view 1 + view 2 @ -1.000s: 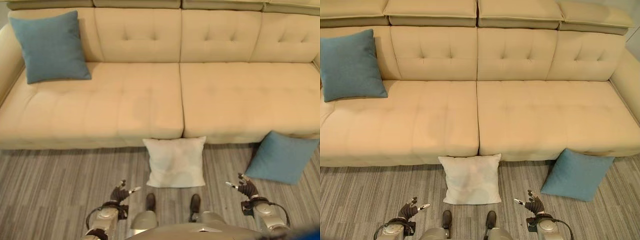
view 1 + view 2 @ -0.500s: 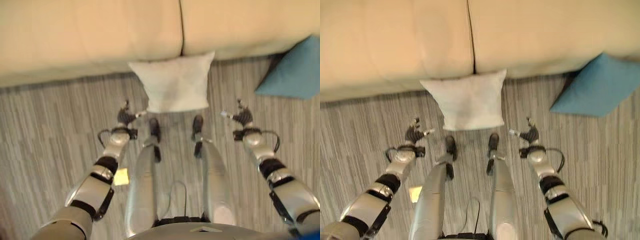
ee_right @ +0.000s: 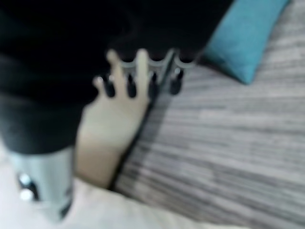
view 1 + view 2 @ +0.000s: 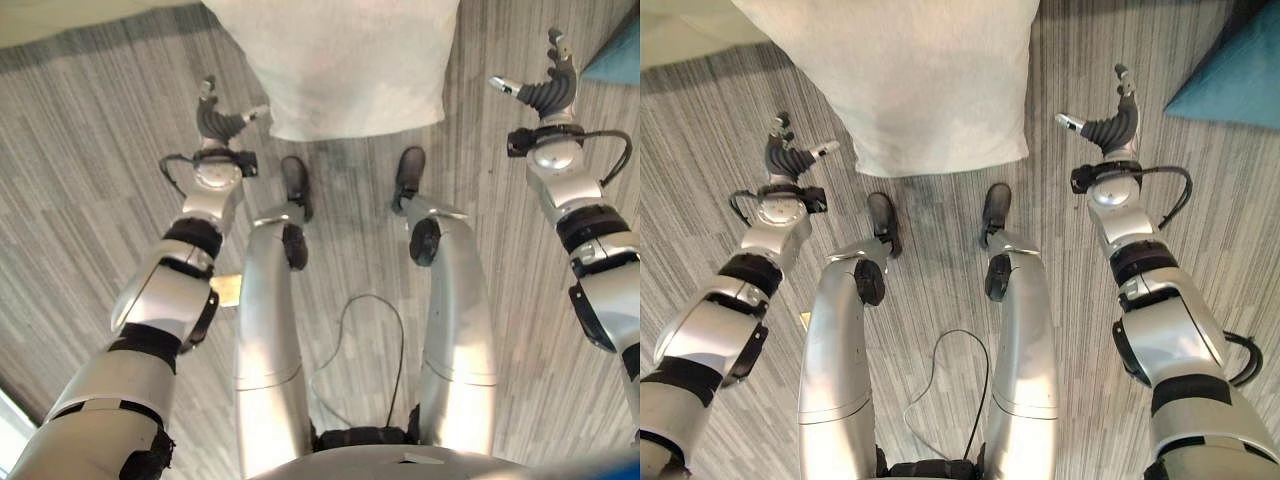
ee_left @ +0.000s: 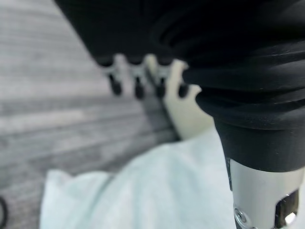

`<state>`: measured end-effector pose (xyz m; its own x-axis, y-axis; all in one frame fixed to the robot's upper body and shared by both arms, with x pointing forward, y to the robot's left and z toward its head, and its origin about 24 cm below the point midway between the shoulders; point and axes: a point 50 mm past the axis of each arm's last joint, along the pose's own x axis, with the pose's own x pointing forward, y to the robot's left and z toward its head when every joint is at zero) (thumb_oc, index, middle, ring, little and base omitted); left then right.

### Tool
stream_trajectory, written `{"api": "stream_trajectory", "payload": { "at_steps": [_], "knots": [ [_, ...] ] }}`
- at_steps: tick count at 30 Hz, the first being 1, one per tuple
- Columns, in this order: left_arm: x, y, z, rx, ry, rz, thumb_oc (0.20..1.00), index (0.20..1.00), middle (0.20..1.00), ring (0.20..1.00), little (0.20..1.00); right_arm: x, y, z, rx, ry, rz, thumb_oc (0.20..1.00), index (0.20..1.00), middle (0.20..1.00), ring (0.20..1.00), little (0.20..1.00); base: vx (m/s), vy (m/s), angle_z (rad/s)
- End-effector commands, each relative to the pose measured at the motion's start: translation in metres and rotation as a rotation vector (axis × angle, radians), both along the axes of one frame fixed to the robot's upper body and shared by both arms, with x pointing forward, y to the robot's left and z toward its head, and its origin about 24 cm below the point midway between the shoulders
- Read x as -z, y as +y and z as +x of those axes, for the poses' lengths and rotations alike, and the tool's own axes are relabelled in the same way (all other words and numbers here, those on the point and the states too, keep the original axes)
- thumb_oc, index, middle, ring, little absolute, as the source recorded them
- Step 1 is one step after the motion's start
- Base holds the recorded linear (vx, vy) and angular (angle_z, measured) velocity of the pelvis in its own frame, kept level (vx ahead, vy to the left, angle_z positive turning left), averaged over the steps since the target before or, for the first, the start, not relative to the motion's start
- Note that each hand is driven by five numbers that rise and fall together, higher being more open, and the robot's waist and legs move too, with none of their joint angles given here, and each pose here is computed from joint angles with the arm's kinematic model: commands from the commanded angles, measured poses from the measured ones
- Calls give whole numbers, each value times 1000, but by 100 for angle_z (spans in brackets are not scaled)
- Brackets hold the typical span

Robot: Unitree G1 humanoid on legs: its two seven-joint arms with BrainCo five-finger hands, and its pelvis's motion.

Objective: Pick up all the scattered cushions and arrange them neatly on the sofa.

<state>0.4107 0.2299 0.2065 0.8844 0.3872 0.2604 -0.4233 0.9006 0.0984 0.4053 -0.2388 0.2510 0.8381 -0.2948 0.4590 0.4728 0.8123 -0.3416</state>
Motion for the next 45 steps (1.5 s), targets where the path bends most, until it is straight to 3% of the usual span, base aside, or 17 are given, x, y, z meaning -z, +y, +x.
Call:
{"api": "stream_trajectory", "payload": {
  "at_steps": [1, 9, 17, 22, 25, 26, 27, 28, 33, 45],
  "knots": [
    [18, 14, -7, -45, 19, -13, 1000, 1000, 1000, 1000, 1000, 27, -12, -5, 23, 44, 44, 1000, 1000, 1000, 1000, 1000, 31, 20, -9],
    [-40, -7, 0, 62, -147, -7, 1000, 1000, 1000, 1000, 1000, -18, 0, -1, -21, -42, -25, 1000, 1000, 1000, 1000, 1000, 17, 3, -2],
    [-84, -54, 2, 186, -270, 29, 1000, 1000, 1000, 1000, 1000, -56, 16, 3, -48, -90, -69, 1000, 1000, 1000, 1000, 1000, 14, -7, 1],
    [-86, -112, -2, 358, -317, 19, 1000, 1000, 1000, 1000, 1000, -63, 70, 8, -222, -112, -50, 1000, 1000, 1000, 1000, 1000, 26, -31, -1],
    [-93, -124, -6, 402, -348, 12, 1000, 1000, 1000, 1000, 1000, -62, 107, 9, -331, -103, -84, 1000, 1000, 1000, 1000, 1000, 12, -11, 10],
    [-99, -128, -11, 434, -394, -8, 583, 583, 583, 583, 583, -62, 134, 5, -432, -122, -70, 200, 200, 200, 200, 200, 0, 0, 0],
    [-101, -129, -13, 443, -409, -12, 238, 238, 238, 238, 238, -64, 139, 3, -453, -134, -61, 200, 200, 200, 200, 200, 14, -4, 5],
    [-101, -129, -13, 443, -409, -12, 200, 200, 200, 200, 200, -64, 139, 3, -454, -133, -61, 200, 200, 200, 200, 200, 11, 5, 8],
    [-107, -122, -28, 484, -500, -62, 200, 200, 200, 200, 200, -78, 153, -16, -577, -254, -13, 200, 200, 200, 200, 200, 5, 4, 0],
    [-78, -102, -72, 509, -641, -115, 200, 200, 200, 200, 200, -69, 116, -72, -575, -518, -154, 200, 200, 200, 200, 200, -40, 9, -4]
  ]
}}
